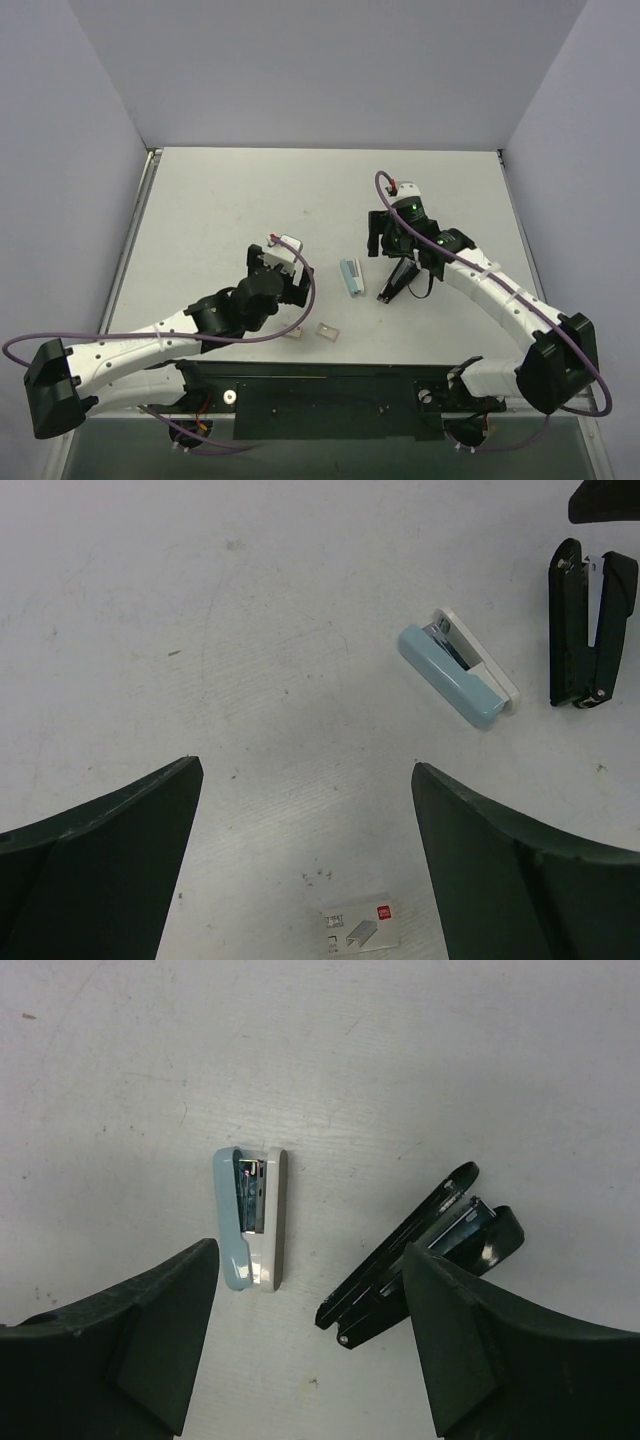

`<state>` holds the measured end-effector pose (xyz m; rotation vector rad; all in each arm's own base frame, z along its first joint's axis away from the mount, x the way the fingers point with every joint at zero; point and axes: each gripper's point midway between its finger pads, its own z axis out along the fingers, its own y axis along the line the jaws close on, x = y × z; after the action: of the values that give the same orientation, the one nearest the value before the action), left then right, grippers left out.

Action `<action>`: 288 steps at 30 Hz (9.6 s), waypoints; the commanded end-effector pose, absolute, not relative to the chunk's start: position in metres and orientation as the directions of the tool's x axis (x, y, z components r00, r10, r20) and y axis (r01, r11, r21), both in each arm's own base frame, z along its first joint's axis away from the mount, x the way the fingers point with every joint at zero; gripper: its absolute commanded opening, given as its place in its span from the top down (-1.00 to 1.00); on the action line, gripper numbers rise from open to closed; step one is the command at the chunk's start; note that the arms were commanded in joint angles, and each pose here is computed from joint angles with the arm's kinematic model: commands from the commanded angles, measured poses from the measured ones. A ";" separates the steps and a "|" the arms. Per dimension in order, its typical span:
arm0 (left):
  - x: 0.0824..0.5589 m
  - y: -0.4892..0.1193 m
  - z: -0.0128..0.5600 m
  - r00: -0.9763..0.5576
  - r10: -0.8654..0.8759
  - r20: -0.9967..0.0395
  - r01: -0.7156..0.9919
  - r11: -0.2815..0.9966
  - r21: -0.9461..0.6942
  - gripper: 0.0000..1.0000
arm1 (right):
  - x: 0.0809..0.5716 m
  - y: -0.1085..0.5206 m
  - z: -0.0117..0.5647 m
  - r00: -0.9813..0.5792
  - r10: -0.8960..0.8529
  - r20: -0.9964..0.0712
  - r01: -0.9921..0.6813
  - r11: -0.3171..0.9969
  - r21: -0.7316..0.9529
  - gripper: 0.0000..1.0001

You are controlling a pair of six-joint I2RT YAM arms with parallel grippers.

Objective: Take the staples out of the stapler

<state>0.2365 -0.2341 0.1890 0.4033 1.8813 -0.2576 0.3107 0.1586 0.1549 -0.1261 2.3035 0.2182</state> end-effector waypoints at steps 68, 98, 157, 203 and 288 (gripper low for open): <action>0.223 -0.206 0.173 -0.262 0.012 -0.965 0.383 0.919 -0.092 -0.94 | 0.328 0.208 0.022 -0.881 -0.141 -0.452 -0.219 0.968 0.123 0.58; 0.193 -0.264 0.219 -0.452 -0.249 -0.857 0.494 0.730 -0.473 -0.94 | 0.265 0.209 0.163 -0.602 -0.075 -0.795 -0.256 0.961 0.103 1.00; 0.171 -0.301 0.266 -0.703 -0.466 -0.537 0.434 0.316 -0.843 0.15 | 0.180 0.280 0.257 -0.392 0.131 -0.911 -0.357 0.890 0.282 1.00; 0.058 -0.319 0.285 -0.515 0.018 -0.857 0.840 -0.188 -0.509 1.00 | 0.073 0.263 0.298 -0.257 -0.378 -0.889 -0.922 0.372 0.108 0.08; 0.045 -0.318 0.300 -0.401 -0.011 -0.916 0.909 -0.127 -0.397 1.00 | 0.025 0.253 0.201 -0.456 -0.435 -0.777 -0.889 0.255 0.379 1.00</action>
<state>0.0361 -0.3120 0.2539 1.0990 1.5781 -1.6330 0.0216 0.2486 0.2019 -1.2251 1.9865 1.1338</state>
